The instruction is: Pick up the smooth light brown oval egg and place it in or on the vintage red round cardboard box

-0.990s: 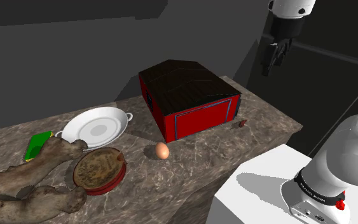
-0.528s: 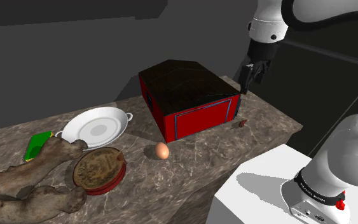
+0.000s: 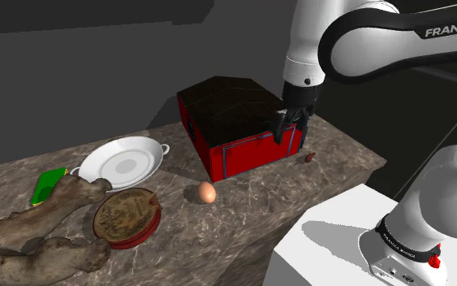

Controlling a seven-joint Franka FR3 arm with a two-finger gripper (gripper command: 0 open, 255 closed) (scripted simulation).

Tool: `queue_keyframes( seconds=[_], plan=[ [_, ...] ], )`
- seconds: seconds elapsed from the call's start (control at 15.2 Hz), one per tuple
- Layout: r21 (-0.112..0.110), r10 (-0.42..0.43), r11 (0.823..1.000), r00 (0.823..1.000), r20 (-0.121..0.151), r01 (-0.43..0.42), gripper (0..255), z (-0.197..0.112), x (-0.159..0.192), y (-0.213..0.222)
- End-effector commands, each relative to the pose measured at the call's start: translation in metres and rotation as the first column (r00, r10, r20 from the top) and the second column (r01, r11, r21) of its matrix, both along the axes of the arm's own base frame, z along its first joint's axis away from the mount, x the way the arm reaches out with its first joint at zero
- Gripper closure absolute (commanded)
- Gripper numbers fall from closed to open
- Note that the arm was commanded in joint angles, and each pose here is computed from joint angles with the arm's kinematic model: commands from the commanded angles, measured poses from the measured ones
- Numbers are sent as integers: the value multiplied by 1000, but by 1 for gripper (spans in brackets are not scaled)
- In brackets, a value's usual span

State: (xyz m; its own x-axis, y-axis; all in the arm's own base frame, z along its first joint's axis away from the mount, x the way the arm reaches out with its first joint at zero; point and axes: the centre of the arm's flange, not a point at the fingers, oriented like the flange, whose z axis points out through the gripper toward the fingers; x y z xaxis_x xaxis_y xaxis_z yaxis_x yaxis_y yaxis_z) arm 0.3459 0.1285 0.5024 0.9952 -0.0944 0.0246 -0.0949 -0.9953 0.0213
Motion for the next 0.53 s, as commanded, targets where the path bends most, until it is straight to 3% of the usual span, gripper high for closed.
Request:
queue_keyframes(
  seconds=[0.0,0.46],
  plan=[
    [11,-12,1000,1000,7,12,0,-12,9,20],
    [44,-51,998,998,27,50,0,-59,40,87]
  ],
)
